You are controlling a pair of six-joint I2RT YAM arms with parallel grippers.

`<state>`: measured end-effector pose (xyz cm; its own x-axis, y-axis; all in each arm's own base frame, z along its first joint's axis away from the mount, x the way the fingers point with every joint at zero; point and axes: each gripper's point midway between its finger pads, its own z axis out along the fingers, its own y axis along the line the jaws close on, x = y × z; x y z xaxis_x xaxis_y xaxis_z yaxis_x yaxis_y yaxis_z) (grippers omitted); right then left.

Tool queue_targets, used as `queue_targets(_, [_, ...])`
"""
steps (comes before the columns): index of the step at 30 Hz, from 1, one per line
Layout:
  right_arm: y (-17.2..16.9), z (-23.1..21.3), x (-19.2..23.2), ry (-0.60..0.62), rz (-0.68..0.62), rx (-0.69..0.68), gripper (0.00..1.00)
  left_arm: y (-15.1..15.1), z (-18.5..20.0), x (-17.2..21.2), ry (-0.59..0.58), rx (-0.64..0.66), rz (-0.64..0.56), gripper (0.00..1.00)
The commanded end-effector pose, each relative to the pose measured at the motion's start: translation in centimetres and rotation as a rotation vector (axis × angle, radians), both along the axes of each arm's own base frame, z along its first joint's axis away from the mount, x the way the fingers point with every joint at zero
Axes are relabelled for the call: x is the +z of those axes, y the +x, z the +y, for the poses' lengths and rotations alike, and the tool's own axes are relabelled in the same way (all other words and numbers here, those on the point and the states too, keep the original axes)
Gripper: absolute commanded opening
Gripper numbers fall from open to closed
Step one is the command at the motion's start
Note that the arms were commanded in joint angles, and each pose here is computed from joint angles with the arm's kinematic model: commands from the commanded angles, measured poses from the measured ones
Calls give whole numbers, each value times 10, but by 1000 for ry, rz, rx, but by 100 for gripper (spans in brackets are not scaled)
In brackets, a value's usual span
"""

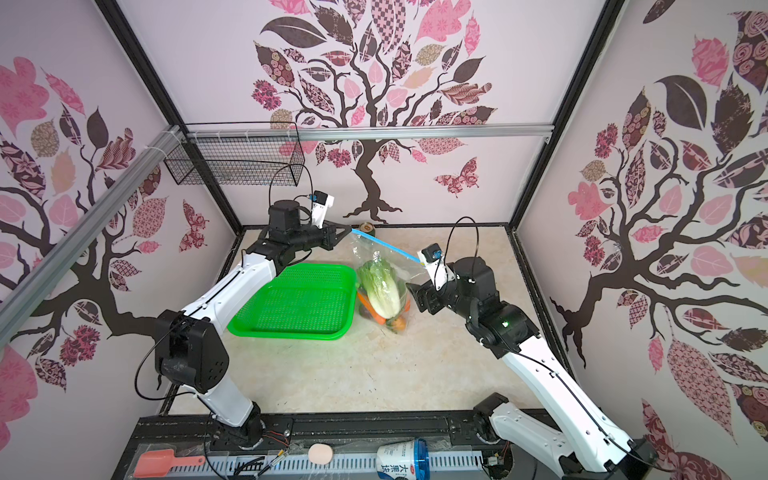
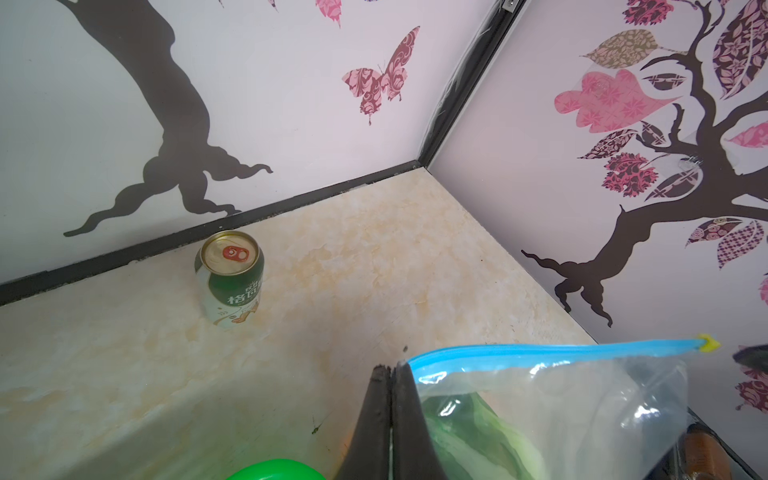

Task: Place the food in the zip-top bag and seal the zipper
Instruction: 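Slide the yellow slider along the zipper with the right gripper, away from the left gripper, then open both grippers and release the sealed bag onto the table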

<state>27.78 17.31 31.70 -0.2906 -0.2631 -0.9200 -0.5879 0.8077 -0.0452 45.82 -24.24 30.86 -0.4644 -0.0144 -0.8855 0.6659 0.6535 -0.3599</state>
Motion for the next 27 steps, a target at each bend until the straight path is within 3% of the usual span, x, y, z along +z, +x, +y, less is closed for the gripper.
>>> queue_targets(1, [12, 6, 19, 42, -78, -4, 90, -2, -11, 19, -12, -45, -79, 0])
queue_targets(6, [48, 15, 24, -44, -130, -20, 97, -11, -20, 21, -9, -98, -98, 0])
queue_targets(12, [90, 35, 10, -148, -115, 20, 95, -18, -25, 22, -8, -129, -107, 0])
queue_targets(21, [95, 61, -22, -125, -25, 153, 29, -20, -25, 28, -21, -132, -116, 0])
queue_targets(24, [94, 60, -27, -119, -9, 155, 0, -20, -25, 30, -33, -127, -109, 0])
queue_targets(27, [96, 52, -28, -87, 2, 124, 0, -21, -25, 31, -44, -124, -97, 0])
